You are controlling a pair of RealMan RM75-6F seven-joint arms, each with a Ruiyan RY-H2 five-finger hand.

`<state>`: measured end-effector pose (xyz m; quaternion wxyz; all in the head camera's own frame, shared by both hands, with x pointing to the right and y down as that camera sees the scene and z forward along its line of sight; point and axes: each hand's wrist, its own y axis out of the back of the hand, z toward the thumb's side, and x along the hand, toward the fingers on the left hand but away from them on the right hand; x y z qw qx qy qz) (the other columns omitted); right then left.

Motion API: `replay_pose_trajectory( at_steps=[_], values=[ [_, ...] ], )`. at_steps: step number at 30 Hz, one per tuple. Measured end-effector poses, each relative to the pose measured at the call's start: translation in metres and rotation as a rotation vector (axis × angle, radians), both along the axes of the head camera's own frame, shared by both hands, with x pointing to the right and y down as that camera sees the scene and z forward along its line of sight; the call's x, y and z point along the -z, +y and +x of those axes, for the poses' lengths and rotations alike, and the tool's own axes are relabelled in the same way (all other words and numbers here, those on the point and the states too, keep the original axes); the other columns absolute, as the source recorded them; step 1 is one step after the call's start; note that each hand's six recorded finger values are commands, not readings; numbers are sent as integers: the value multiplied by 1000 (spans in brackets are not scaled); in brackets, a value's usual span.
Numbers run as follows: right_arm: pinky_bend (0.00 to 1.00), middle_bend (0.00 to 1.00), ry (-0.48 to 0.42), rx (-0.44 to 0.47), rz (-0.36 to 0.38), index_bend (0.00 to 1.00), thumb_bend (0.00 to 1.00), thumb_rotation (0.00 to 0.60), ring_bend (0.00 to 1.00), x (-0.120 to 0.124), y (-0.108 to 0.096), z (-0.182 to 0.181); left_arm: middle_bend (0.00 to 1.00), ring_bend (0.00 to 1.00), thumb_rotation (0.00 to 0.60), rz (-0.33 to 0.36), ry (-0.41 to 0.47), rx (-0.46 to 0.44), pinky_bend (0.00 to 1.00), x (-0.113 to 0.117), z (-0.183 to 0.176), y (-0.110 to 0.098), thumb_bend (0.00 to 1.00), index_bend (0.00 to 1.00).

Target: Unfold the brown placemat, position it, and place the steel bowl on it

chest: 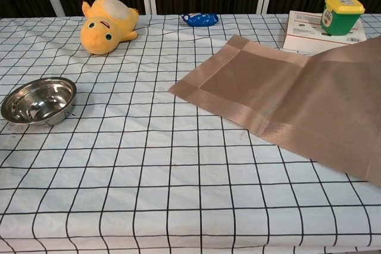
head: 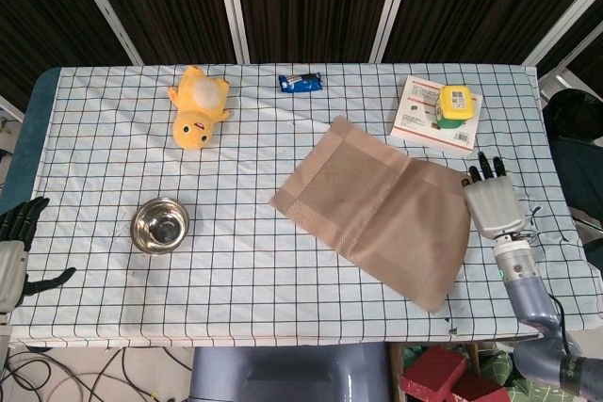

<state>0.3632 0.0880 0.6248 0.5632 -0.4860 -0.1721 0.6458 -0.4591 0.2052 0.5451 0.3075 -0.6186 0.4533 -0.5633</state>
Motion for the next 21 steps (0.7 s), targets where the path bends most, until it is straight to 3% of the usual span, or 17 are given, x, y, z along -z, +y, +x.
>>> replay_pose_trajectory(
  at_steps=[2, 4, 6, 8, 14, 21],
  values=[
    [157, 250, 68, 34, 20, 560, 407, 600, 91, 1, -10, 4, 44, 18, 600, 0, -2, -1, 67, 0, 0, 0, 7, 18],
    [157, 170, 122, 65, 41, 372, 312, 600, 78, 3, -19, 5, 44, 18, 600, 1, -3, 1, 67, 0, 0, 0, 6, 17],
    [157, 69, 152, 79, 57, 106, 219, 600, 51, 3, -23, 4, 44, 18, 600, 1, -6, 2, 67, 0, 0, 0, 6, 17],
    [157, 18, 172, 82, 69, 10, 169, 600, 34, 3, -24, 3, 44, 18, 600, 0, -8, 3, 67, -1, 0, 0, 6, 17],
    [157, 0, 214, 65, 119, 0, 112, 600, 22, 9, -19, 5, 43, 18, 600, -6, -9, -1, 67, -2, 0, 0, 6, 17],
    [157, 0, 80, -42, 134, 0, 100, 600, 18, 21, 2, 9, 38, 18, 600, -13, -12, -10, 67, -4, 2, 0, 6, 16]
  ],
)
